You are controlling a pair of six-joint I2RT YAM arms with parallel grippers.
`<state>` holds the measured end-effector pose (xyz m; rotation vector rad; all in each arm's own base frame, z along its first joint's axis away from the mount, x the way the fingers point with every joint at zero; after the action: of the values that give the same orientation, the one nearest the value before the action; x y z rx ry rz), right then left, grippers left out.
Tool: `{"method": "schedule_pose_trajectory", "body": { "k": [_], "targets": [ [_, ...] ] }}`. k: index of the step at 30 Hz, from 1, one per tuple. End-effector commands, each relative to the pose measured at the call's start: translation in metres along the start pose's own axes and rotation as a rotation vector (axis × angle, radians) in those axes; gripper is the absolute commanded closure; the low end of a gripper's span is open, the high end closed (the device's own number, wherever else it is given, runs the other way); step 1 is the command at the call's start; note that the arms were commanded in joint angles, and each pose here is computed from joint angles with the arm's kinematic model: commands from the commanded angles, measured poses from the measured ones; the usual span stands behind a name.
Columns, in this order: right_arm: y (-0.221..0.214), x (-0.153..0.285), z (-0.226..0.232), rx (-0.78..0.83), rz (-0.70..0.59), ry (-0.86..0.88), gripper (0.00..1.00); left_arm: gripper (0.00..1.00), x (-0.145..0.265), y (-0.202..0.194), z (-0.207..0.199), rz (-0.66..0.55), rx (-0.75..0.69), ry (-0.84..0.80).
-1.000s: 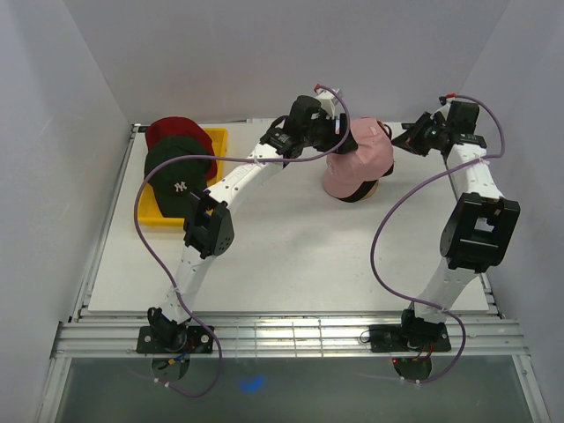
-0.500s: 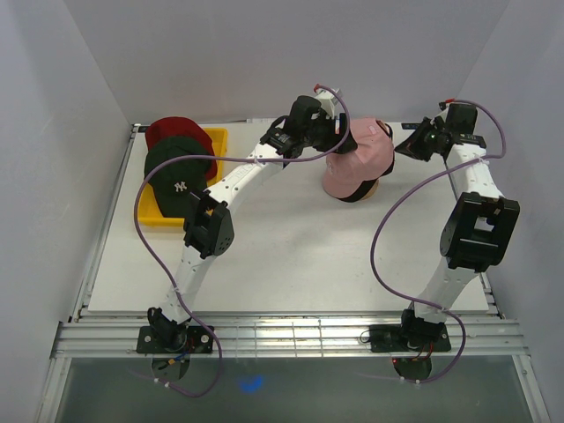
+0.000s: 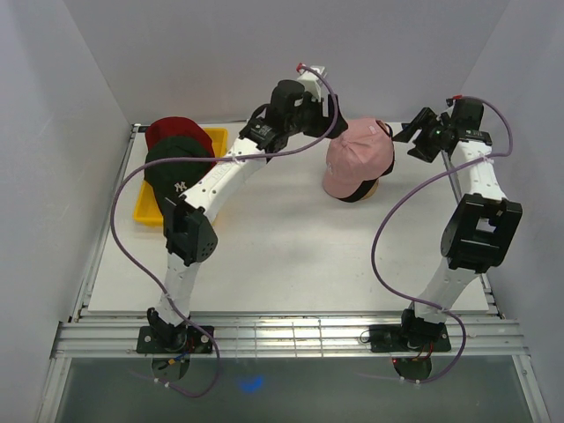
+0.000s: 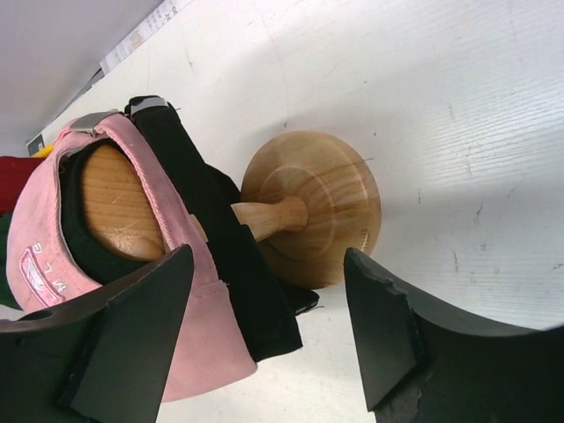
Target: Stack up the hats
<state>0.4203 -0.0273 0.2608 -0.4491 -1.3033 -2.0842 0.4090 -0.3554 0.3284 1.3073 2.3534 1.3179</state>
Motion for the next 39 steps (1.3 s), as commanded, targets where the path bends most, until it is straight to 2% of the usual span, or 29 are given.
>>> {"method": "schedule_pose_trajectory", "body": {
  "k": [1,2,3,4,5,6,7,8,9,13,16,19,24,39],
  "targets": [
    [0.021,0.032,0.011,0.013,-0.089,0.006,0.25,0.16,0.081,0.072,-0.041,-0.26,-0.067,0.002],
    [0.022,0.04,0.015,0.02,-0.103,0.019,0.23,0.16,0.093,0.081,-0.033,-0.323,-0.059,0.09],
    [0.023,0.045,0.017,0.022,-0.114,0.021,0.22,0.16,0.1,0.079,-0.021,-0.336,-0.046,0.172],
    [0.022,0.049,0.018,0.029,-0.118,0.025,0.2,0.16,0.124,0.09,-0.022,-0.389,-0.02,0.208],
    [0.021,0.058,0.023,0.036,-0.13,0.034,0.2,0.15,0.142,0.104,0.004,-0.451,0.026,0.316],
    [0.02,0.062,0.026,0.043,-0.134,0.043,0.2,0.15,0.153,0.099,0.027,-0.43,0.083,0.415],
    [0.02,0.073,0.032,0.057,-0.157,0.054,0.19,0.16,0.178,0.108,0.036,-0.475,0.138,0.466],
    [0.013,0.073,0.033,0.055,-0.147,0.074,0.18,0.16,0.203,0.12,0.069,-0.535,0.235,0.558],
    [0.009,0.076,0.036,0.058,-0.148,0.091,0.18,0.16,0.213,0.111,0.091,-0.516,0.28,0.646],
    [-0.009,0.093,0.057,0.103,-0.169,0.147,0.18,0.15,0.277,0.114,0.143,-0.64,0.357,0.924],
    [-0.028,0.093,0.072,0.14,-0.156,0.167,0.18,0.15,0.3,0.112,0.165,-0.659,0.4,1.009],
    [-0.041,0.09,0.082,0.166,-0.134,0.189,0.18,0.16,0.296,0.113,0.18,-0.605,0.413,1.026],
    [-0.049,0.089,0.082,0.183,-0.118,0.195,0.18,0.23,0.274,0.099,0.208,-0.456,0.473,1.1],
    [-0.056,0.085,0.078,0.181,-0.109,0.203,0.19,0.29,0.258,0.059,0.245,-0.353,0.526,1.216]
  ]
}}
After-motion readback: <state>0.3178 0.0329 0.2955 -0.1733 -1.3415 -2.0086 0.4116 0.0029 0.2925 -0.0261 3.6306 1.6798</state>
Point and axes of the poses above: each gripper's point midway between its finger pads, its own x axis back along the fingers, its own z axis along the line the jaws close on, y = z × x, the point moved 10 cm from there along x, back along the fingers, and after that the axes turned 15 degrees about x, right-handed, at the moved point
